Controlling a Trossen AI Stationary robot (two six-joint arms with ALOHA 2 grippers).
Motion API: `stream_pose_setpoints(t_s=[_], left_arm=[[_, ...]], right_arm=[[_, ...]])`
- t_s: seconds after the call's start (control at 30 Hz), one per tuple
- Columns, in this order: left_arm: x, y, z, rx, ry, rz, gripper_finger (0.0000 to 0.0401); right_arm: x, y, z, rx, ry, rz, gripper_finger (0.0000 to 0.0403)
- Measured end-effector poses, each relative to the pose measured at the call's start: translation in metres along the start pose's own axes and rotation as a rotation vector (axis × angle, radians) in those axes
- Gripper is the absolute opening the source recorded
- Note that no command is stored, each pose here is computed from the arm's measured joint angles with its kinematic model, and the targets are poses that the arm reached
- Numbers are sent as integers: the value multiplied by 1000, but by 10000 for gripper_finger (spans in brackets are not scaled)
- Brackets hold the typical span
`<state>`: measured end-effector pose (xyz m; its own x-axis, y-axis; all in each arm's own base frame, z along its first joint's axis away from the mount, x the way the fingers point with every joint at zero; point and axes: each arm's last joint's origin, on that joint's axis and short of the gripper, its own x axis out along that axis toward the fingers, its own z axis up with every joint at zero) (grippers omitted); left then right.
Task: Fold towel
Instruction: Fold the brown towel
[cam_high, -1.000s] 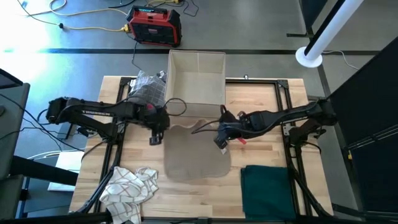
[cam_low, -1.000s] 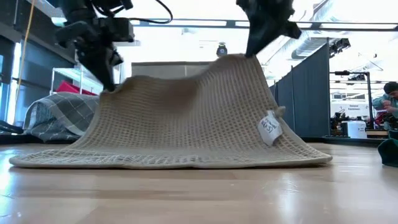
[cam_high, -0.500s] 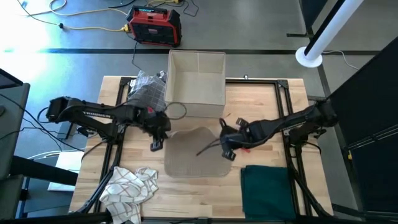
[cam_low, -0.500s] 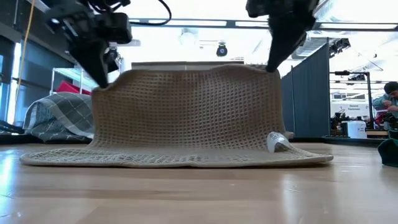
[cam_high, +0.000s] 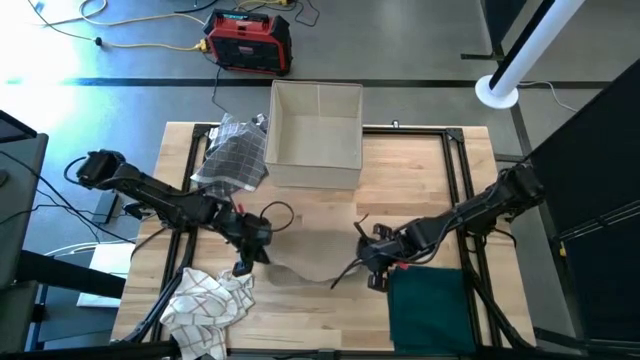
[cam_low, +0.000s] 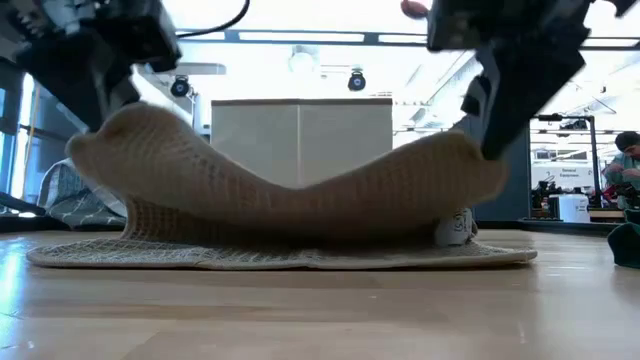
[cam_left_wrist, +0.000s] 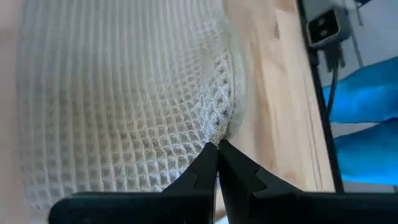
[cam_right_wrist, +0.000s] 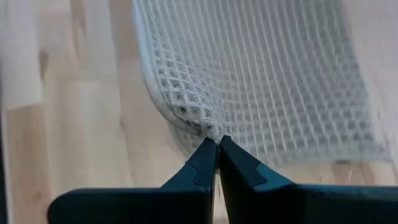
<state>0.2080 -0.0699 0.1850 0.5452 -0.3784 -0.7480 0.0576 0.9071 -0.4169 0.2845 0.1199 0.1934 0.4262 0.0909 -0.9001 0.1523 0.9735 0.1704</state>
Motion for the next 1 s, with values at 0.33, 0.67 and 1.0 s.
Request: stream_pose_setpoints(t_s=[0.33,0.67,1.0], left_arm=[[7,10,-13,-55,-13,92,5],[6,4,-6,-63,-48,-21,77],[6,4,-7,-117,-37,-16,171]], right_arm=[[9,-8,-7,-24,-20,-43,0],[9,-15,-13,0,81,-61,84],[0,-11,-3,223,175,122,155]])
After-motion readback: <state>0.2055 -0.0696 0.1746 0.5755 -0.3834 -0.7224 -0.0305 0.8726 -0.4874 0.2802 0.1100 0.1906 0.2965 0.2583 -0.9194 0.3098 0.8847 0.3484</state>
